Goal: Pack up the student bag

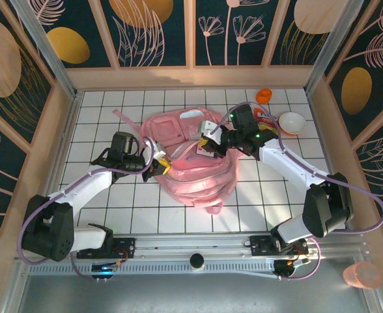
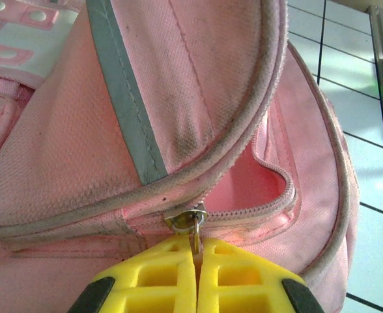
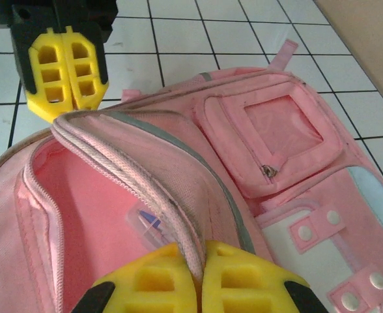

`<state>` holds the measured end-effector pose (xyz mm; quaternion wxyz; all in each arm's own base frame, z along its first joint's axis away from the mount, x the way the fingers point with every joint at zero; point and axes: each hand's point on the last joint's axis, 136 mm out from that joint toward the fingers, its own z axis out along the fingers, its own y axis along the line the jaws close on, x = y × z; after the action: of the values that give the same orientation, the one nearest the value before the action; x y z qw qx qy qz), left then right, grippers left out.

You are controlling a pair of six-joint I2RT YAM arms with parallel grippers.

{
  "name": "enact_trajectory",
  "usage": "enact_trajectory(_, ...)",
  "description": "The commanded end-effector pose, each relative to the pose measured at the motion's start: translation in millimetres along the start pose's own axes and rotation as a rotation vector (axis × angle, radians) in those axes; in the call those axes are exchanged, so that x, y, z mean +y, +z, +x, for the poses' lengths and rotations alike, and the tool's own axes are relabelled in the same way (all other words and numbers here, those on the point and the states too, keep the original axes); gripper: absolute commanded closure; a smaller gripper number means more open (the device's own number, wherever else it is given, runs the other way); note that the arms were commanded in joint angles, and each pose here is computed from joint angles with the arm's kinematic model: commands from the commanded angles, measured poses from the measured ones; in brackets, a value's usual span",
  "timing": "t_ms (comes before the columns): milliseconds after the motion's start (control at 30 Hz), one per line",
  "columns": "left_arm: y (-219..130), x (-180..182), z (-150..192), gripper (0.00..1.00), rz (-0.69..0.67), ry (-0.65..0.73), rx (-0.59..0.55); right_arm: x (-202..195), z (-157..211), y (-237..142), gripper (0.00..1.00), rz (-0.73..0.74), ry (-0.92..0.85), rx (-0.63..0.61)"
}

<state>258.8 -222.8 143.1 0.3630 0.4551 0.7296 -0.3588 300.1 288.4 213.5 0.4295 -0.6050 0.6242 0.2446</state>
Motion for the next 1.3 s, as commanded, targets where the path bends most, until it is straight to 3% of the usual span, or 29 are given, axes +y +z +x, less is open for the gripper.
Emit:
enact_trajectory(0,-4,-17,-14,1.0,0.079,-0.024,-0.056,-10,-23,-3,1.0,0.054,-0.036,-0.074)
enact_trajectory(100,-5,-16,-16,1.0,0.055,-0.053,-0.06,2,-18,-1,1.0,0.021,-0.019,-0.054)
enact_trajectory(133,-6,-10,-15,1.0,0.018,-0.064,-0.056,5,-18,-3,0.95,0.009,0.012,-0.049)
enact_trajectory(167,-6,-4,-13,1.0,-0.024,-0.086,-0.05,7,-18,-6,0.82,0.009,0.068,-0.044)
enact_trajectory(233,-7,1,-11,1.0,-0.055,-0.1,-0.037,-1,-26,-16,0.66,0.071,0.254,-0.053)
enact_trajectory(333,-6,2,-7,1.0,-0.063,-0.113,-0.024,-6,-36,-38,0.55,0.151,0.578,-0.1)
enact_trajectory(567,-8,3,-5,1.0,-0.076,-0.088,-0.008,51,-44,-42,0.55,0.172,1.35,-0.196)
enact_trajectory(733,-8,5,-5,1.0,-0.087,-0.076,-0.003,82,-36,-31,0.52,0.15,1.7,-0.306)
enact_trajectory(933,-8,5,-7,1.0,-0.083,-0.073,-0.008,88,-34,-7,0.47,0.078,1.86,-0.39)
enact_trajectory(1267,-9,2,-8,1.0,-0.08,-0.056,-0.005,80,-20,26,0.51,0.08,1.947,-0.437)
